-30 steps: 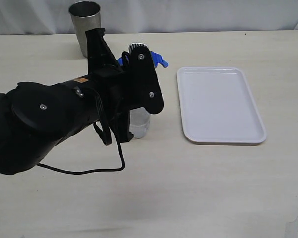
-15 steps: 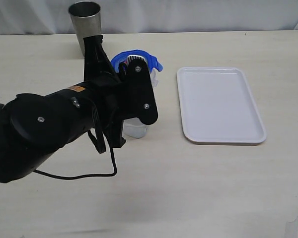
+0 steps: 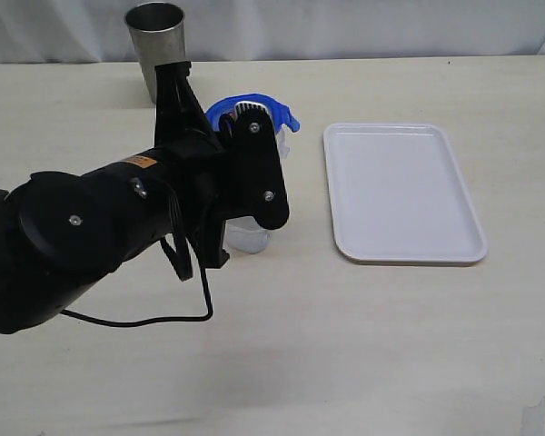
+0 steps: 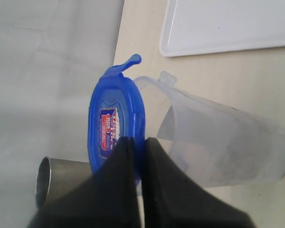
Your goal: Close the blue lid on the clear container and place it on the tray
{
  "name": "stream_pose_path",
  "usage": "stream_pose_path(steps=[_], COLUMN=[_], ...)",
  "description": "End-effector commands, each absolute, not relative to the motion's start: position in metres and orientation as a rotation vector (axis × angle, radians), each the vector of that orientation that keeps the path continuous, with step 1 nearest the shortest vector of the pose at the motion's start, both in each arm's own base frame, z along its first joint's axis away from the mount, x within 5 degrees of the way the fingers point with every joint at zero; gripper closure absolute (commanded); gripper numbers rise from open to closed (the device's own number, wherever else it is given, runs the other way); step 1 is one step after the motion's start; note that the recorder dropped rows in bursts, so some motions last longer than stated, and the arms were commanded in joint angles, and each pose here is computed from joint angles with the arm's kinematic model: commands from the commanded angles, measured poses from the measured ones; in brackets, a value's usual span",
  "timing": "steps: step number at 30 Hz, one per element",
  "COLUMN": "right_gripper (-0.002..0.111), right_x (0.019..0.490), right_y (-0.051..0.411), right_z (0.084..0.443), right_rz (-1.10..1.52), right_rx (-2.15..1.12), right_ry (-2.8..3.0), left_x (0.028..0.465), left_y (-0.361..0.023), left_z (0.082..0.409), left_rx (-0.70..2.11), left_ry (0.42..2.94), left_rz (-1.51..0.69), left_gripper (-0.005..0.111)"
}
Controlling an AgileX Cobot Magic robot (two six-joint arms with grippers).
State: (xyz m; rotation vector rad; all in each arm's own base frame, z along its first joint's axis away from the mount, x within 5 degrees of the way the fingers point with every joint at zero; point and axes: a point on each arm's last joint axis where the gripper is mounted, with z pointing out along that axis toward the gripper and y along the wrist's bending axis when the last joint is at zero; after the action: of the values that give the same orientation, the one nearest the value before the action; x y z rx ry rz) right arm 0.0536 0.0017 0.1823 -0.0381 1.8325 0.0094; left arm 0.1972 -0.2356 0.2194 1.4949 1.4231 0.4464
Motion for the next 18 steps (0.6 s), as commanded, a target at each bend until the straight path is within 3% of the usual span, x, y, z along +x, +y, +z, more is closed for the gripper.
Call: stream_pose_path(steps=[1,18], right_gripper=[0.103,0.103], right_x=[0.0534,0.0534], right_y=[0.0012,0.0012], right_z=[0.1821,0.1821], right_rz=[-0.003,-0.003], right_rx=[-0.037,-0.037], right_ry=[1.828,1.828], left_x=[0.1947,0.1943], left_y=[-0.2361,-0.2366], left_z=[0.2207,0.2207], left_rx=[1.528,1.549], left_ry=[1.375,1.336], left_rz=[0.472,0.486], left_gripper=[0.107,0.107])
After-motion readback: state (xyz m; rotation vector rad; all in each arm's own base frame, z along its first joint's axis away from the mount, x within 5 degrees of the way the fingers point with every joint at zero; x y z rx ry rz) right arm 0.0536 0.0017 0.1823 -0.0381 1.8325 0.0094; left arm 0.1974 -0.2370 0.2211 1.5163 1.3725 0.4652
